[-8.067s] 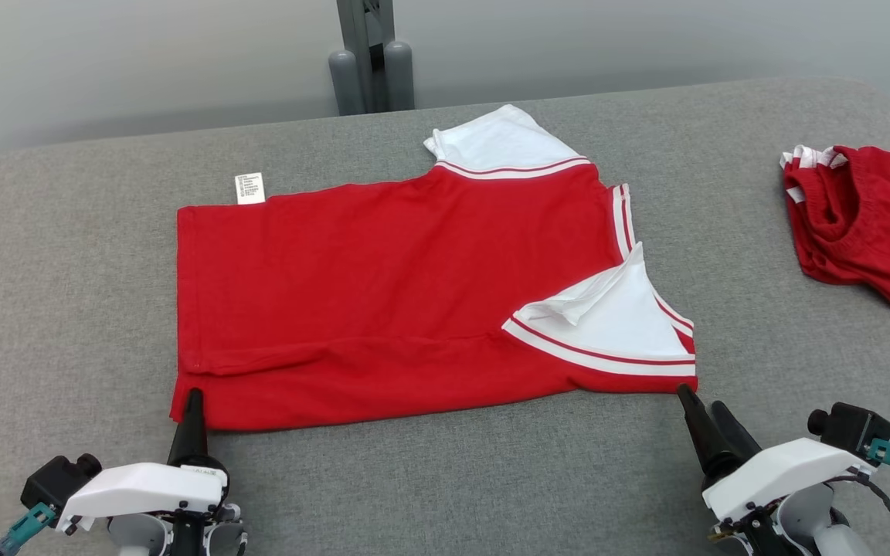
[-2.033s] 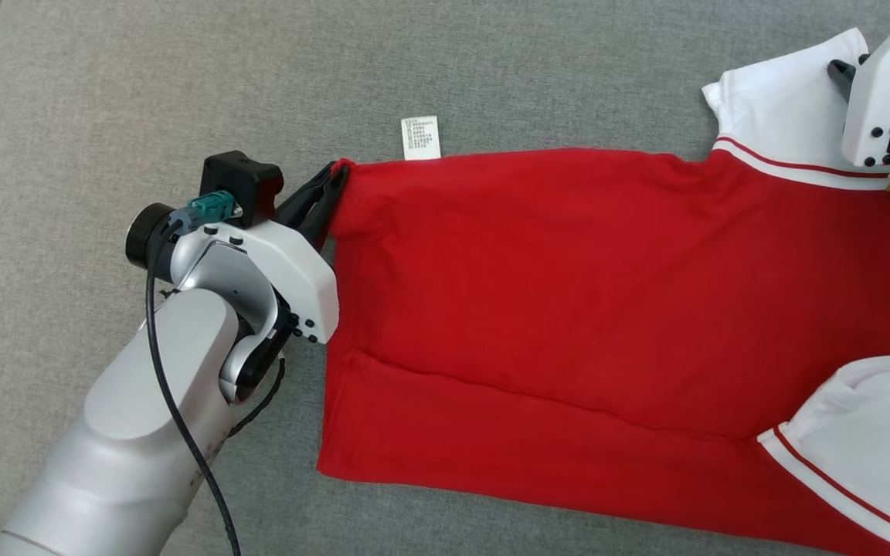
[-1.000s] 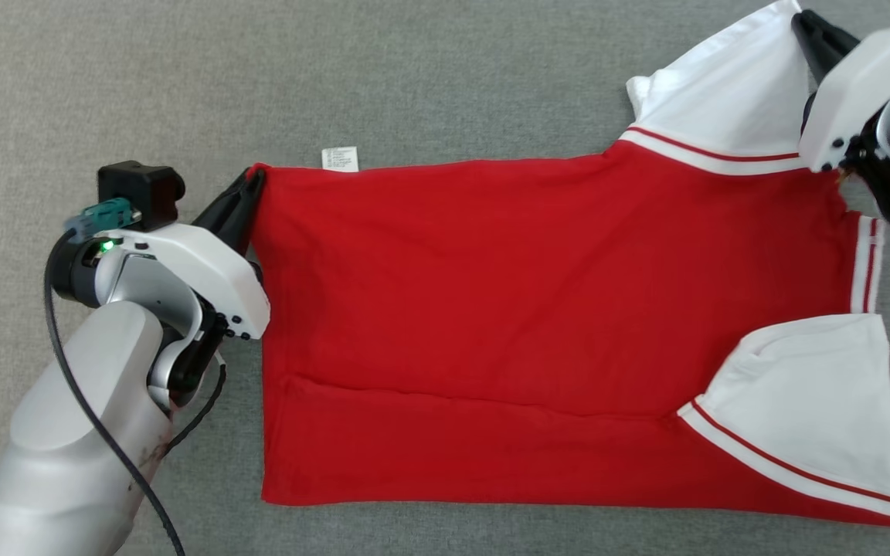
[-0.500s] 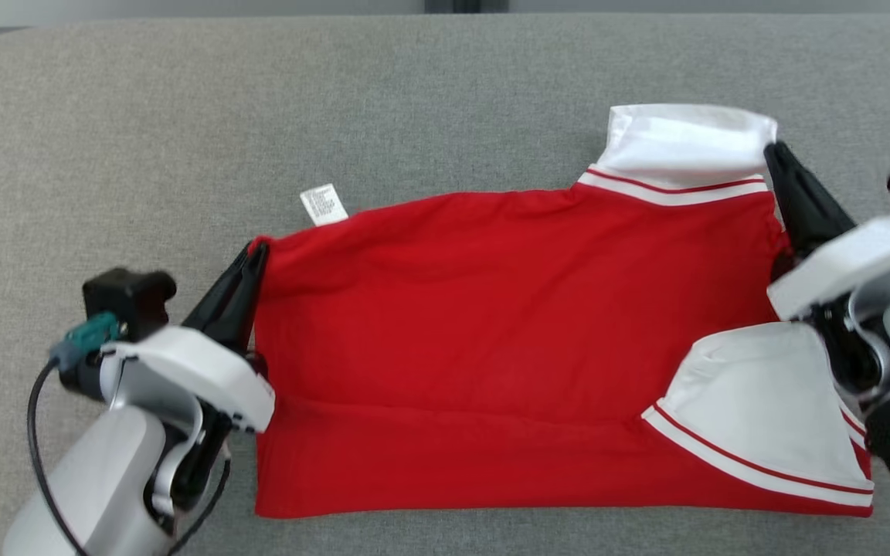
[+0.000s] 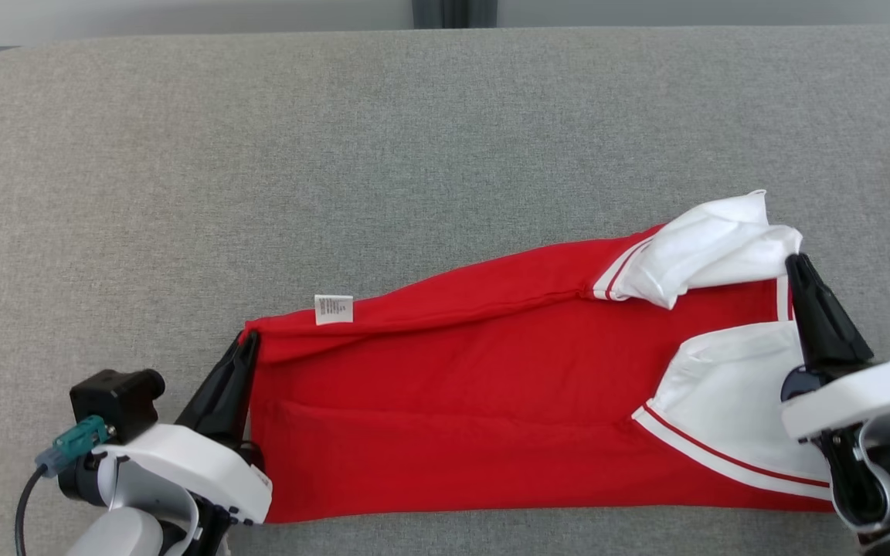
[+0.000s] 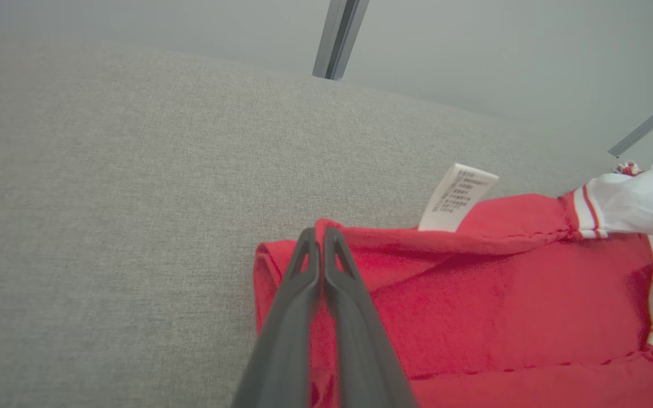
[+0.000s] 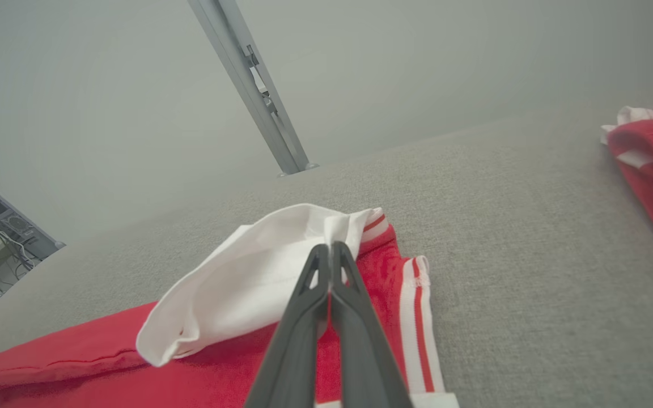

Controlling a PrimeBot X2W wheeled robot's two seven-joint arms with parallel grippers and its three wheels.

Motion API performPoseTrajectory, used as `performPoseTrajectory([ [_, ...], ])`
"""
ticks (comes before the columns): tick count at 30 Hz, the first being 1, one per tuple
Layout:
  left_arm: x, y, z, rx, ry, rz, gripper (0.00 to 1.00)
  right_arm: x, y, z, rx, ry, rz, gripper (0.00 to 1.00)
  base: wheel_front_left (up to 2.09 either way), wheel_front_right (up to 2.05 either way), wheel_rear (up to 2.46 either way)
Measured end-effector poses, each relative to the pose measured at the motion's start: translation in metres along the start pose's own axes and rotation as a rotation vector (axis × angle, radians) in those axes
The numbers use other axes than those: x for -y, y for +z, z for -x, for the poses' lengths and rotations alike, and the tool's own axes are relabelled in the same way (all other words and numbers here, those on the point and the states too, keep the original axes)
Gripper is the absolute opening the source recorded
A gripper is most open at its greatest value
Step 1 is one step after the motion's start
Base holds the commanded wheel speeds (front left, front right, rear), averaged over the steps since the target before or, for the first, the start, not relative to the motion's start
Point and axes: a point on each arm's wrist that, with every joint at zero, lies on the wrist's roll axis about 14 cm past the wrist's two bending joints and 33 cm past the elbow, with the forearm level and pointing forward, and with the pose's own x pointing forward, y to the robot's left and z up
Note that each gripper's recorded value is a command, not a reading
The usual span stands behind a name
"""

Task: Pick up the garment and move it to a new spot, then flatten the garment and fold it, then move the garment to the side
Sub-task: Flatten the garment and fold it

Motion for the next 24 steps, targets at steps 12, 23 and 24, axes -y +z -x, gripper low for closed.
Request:
performPoseTrajectory([
  [12, -0.015, -0.02, 0.011, -0.047, 0.055, 0.0, 0.0, 0.009, -0.006, 0.051, -0.022, -0.114, -0.042, 0.0, 0.0, 0.0, 0.0],
  [23, -0.021, -0.058, 0.015, -0.164, 0.079, -0.011, 0.0, 0.006, -0.031, 0.061, -0.113, -0.137, -0.032, 0.0, 0.0, 0.0, 0.0],
  [24, -0.021, -0.059, 0.016, -0.165, 0.078, -0.012, 0.0, 0.007, -0.032, 0.062, -0.113, -0.142, -0.032, 0.0, 0.0, 0.0, 0.0],
])
